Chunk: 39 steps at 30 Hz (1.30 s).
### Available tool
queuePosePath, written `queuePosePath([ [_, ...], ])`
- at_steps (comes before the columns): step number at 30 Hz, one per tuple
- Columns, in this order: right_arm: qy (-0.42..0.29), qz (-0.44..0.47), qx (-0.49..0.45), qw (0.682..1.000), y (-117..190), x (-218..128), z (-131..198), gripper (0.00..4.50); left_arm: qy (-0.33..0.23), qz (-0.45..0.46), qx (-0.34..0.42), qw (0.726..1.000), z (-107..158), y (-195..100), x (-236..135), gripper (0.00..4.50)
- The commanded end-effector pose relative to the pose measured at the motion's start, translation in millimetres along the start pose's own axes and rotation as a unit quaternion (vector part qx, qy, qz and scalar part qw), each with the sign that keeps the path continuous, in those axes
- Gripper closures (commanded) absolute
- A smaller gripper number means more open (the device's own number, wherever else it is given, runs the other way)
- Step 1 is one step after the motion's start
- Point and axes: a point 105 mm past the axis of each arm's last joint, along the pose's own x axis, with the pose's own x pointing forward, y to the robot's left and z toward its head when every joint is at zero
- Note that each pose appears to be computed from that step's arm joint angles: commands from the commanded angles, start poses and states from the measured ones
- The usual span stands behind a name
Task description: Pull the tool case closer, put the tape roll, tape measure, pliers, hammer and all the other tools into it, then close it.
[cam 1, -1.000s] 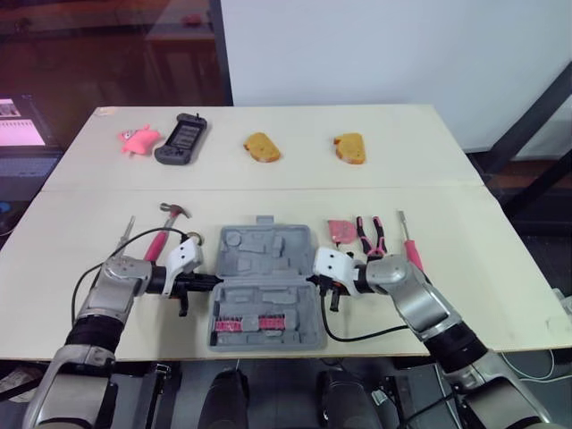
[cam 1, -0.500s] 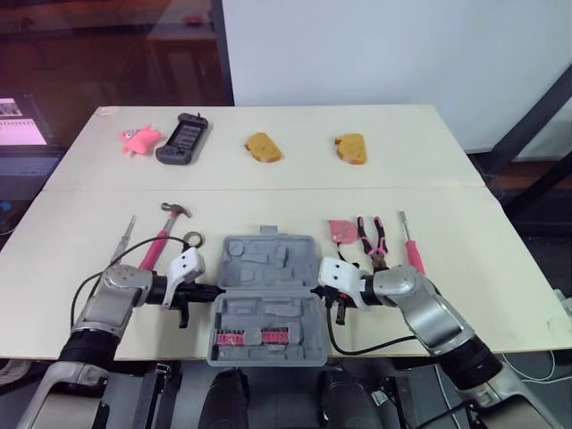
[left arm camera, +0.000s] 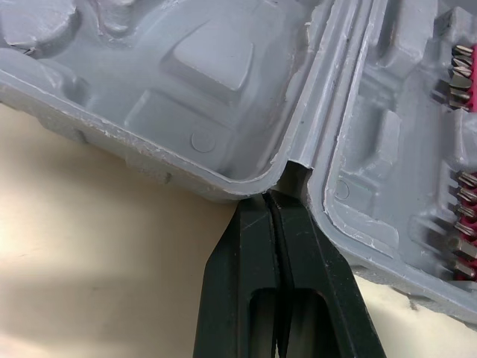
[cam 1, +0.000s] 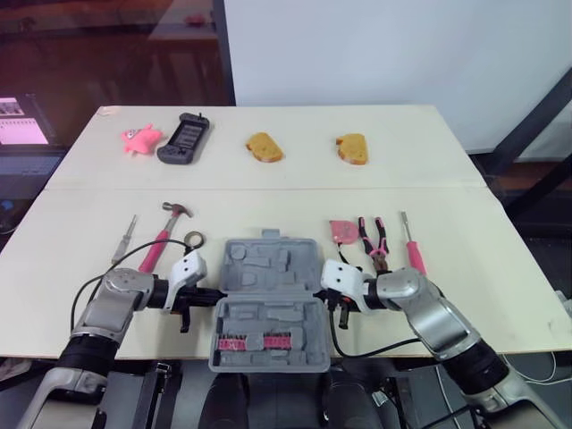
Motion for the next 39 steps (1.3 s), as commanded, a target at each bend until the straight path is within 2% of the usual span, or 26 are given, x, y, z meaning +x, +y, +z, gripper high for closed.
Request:
queuePosePath([
  [1, -0.017, 0.03, -0.006, 0.999, 15.3, 3.7, 9.3, 4.45, 0.011, -0.03, -0.008, 0.999, -7.8, -12.9, 9.0, 4.5],
  [11, -0.013, 0.033, 0.005, 0.999, 19.5, 2.9, 3.3, 4.45, 0.021, -0.048, -0.014, 0.999, -12.5, -23.0, 5.5, 4.5],
  [20, -0.011, 0.026, 0.007, 1.0, 11.8, 1.7, 1.4, 4.45, 0.027, -0.035, -0.014, 0.999, -14.0, -16.7, 1.2, 4.5],
  [26, -0.002, 0.02, 0.008, 1.0, 2.0, -23.5, -14.5, 4.45, 0.028, 0.009, -0.012, 0.999, -13.3, 2.3, -15.5, 4.5],
  [31, -0.028, 0.019, 0.01, 0.999, -5.4, -42.0, -16.3, 4.45, 0.013, 0.034, -0.02, 0.999, -6.0, 12.6, -34.9, 4.5],
  [32, -0.034, 0.017, 0.012, 0.999, -7.7, -47.3, -16.0, 4.22, 0.01, 0.043, -0.018, 0.999, -4.4, 15.4, -41.1, 4.5],
  [34, -0.056, 0.007, 0.021, 0.998, -14.0, -60.6, -11.5, 3.6, -0.002, 0.06, -0.014, 0.998, 1.9, 19.5, -54.9, 3.96],
  [35, -0.068, 0.003, 0.027, 0.997, -16.2, -68.8, -8.7, 3.14, -0.013, 0.065, -0.014, 0.998, 6.4, 19.4, -62.6, 3.64],
  [39, -0.092, -0.01, 0.037, 0.995, -20.3, -94.7, -4.4, 1.23, -0.04, 0.074, -0.01, 0.996, 16.2, 12.4, -84.9, 1.7],
])
